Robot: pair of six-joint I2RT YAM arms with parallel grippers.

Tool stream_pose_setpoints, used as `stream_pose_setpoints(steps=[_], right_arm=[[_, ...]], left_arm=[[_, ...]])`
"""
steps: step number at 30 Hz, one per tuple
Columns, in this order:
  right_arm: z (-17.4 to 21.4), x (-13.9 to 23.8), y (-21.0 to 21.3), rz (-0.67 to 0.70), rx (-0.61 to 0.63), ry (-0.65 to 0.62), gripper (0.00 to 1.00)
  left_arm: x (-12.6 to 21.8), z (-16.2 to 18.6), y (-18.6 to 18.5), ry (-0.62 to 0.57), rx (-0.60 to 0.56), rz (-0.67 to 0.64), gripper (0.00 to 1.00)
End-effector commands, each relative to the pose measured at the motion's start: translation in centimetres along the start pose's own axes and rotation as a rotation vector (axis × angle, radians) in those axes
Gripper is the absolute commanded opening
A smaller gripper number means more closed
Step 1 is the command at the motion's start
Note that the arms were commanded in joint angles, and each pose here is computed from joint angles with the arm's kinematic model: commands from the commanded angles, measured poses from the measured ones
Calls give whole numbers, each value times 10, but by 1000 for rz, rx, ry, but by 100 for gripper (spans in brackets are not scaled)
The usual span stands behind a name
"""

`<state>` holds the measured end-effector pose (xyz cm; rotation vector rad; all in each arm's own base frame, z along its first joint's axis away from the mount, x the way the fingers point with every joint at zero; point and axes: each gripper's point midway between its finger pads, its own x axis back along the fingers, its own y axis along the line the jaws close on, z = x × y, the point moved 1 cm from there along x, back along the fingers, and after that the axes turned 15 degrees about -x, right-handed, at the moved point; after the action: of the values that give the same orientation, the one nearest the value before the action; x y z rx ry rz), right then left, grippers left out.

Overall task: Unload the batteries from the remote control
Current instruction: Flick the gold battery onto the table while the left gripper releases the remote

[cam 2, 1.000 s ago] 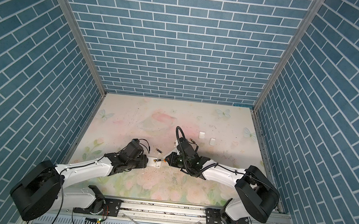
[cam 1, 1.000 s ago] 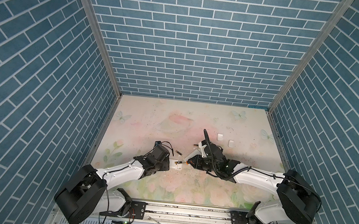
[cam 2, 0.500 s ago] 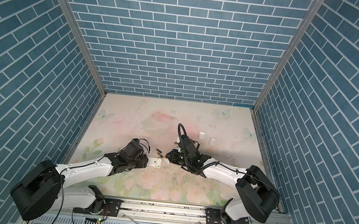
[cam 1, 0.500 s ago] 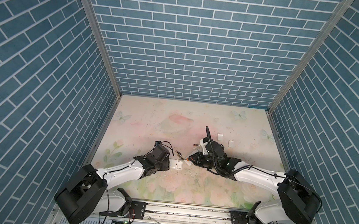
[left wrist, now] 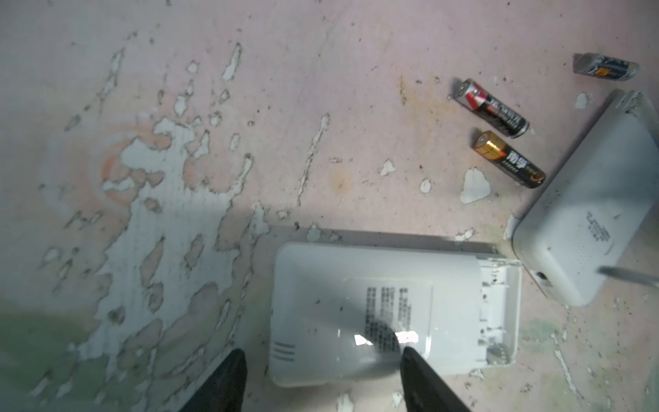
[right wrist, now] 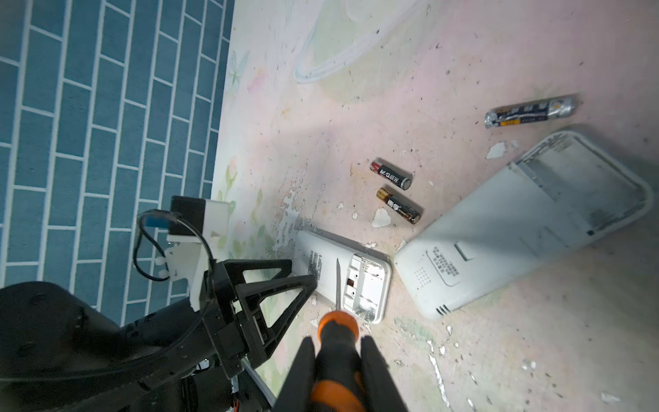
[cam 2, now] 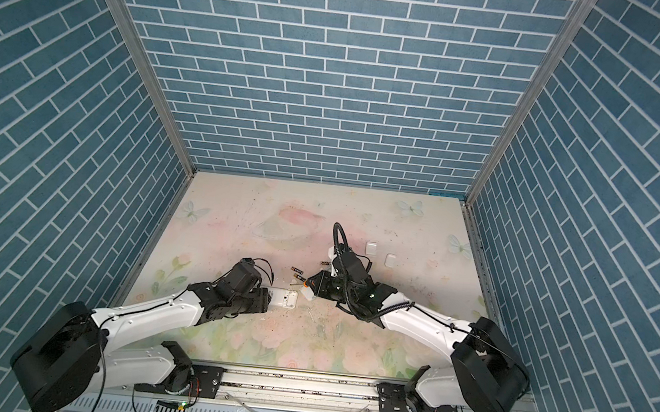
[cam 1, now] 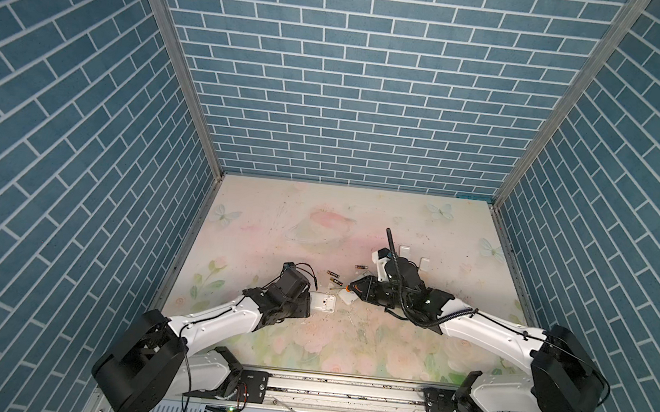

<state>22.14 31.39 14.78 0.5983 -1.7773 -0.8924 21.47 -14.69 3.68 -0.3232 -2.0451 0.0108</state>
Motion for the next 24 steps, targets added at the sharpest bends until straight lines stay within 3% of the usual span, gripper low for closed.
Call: stream_pose_setpoints(steps=[1, 13, 24], right_arm=[[-23, 21, 1, 5, 8, -89, 0], [-108, 66, -55, 49, -35, -442, 0], [-129, 22, -73, 50, -21, -423, 0]], left_arm=[[15, -2, 2, 9, -19, -15, 75], [60, -34, 0, -121, -26, -1, 88], [74, -29, 10, -147, -6, -27, 88]])
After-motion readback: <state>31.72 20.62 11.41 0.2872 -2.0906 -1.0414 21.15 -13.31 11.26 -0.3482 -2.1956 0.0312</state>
